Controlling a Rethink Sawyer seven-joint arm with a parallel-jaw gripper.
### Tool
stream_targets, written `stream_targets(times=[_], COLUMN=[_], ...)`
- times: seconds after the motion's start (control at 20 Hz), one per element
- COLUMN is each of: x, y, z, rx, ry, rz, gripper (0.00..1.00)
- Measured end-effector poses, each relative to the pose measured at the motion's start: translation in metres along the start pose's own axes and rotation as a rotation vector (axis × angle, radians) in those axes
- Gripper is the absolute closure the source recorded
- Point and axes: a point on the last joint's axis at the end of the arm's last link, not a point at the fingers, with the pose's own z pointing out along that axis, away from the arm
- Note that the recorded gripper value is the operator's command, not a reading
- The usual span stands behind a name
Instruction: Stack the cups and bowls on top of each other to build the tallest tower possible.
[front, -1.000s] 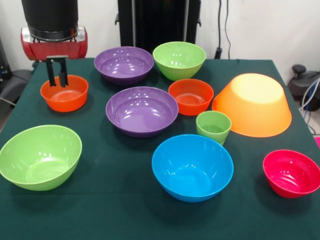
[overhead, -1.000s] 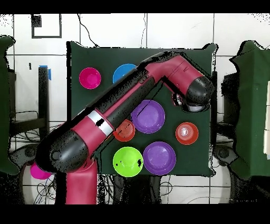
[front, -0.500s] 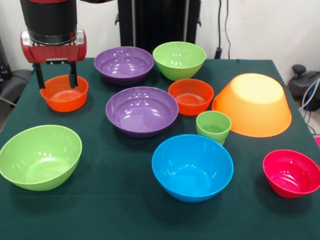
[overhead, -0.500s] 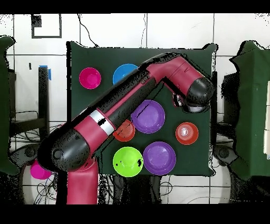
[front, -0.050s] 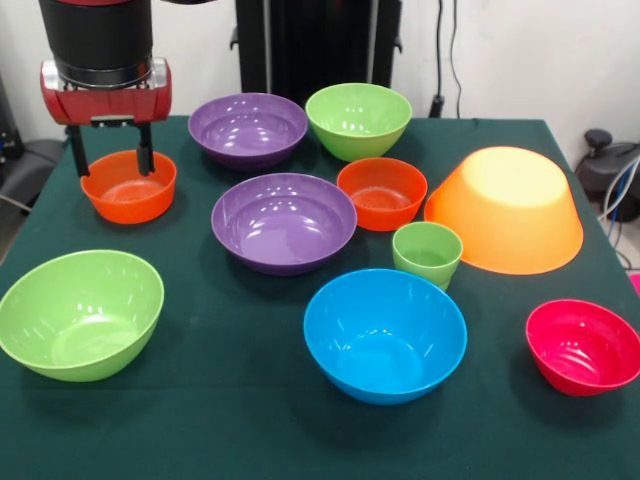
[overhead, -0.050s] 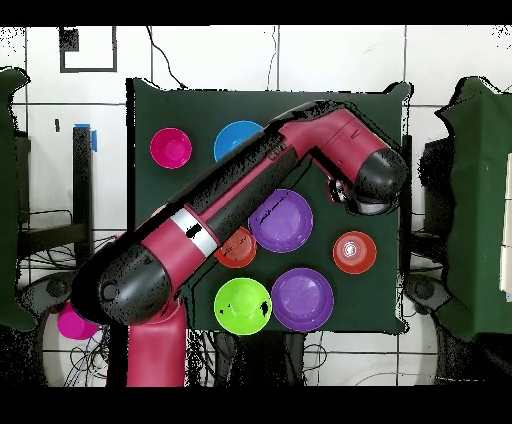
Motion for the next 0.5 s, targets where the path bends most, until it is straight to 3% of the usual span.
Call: stream_targets(times=[0.5], x=[-0.0006], y=[0.0005], z=[0.0005], rx=[-0.003], ry=[-0.006], rz=[0.002], gripper=[0.0])
